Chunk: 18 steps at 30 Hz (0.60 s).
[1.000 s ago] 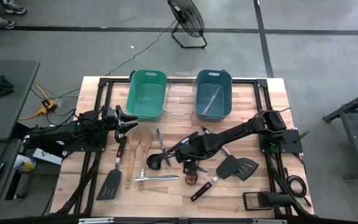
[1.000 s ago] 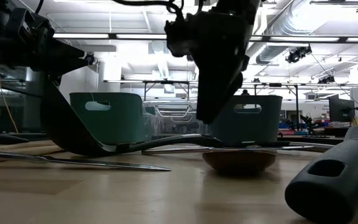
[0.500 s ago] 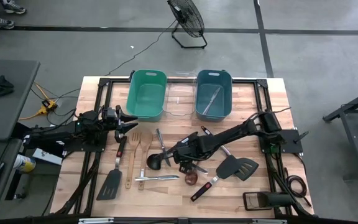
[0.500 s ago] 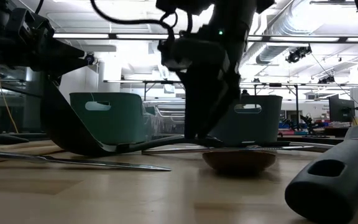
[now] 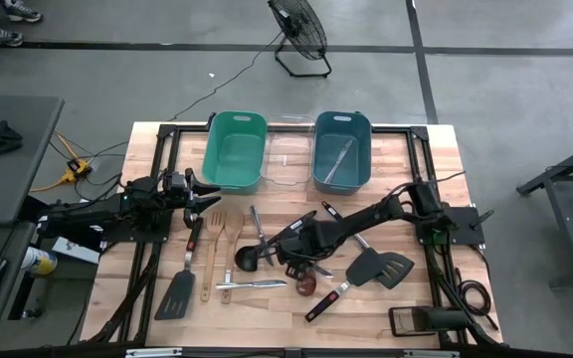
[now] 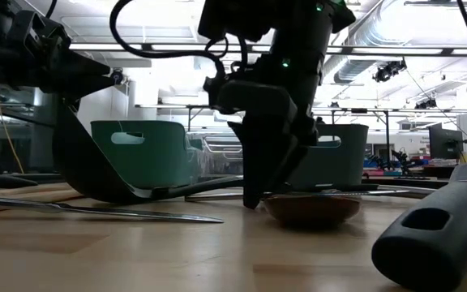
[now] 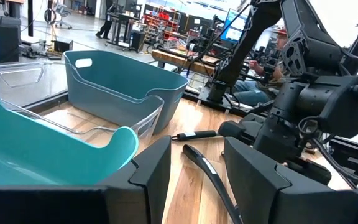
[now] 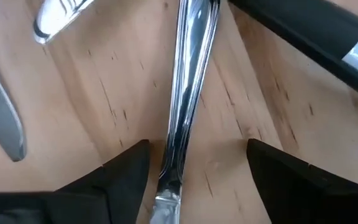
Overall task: Pick & Place Kitchen Items
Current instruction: Put the silver table knife into the blue bin
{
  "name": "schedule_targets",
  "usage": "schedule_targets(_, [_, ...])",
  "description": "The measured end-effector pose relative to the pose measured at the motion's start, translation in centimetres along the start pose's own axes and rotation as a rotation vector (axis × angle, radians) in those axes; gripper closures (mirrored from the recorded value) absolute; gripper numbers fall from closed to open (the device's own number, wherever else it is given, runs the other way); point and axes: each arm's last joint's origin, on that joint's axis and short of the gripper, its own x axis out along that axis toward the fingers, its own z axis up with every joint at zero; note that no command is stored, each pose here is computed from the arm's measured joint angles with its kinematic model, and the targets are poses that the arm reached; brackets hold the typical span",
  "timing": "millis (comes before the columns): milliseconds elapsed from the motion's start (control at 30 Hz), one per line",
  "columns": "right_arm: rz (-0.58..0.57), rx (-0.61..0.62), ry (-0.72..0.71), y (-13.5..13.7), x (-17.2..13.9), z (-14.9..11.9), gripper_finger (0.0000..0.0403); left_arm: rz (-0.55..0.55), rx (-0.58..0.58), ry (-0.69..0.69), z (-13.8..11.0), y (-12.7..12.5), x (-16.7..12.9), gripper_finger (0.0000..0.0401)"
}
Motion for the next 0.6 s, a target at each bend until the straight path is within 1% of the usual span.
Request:
schedule_targets(133, [0.009, -0.005, 0.020, 0.34, 0.28, -0.34, 0.0176, 0.000, 0.000, 0.000, 0.00, 0.00, 0.00, 0.0252])
schedule_targets(600, [0.003, -0.012, 0.058, 0.24, 0.40, -0.71, 0.0286, -0.001, 0.000, 0.000, 0.00, 0.00, 0.00, 0.0252])
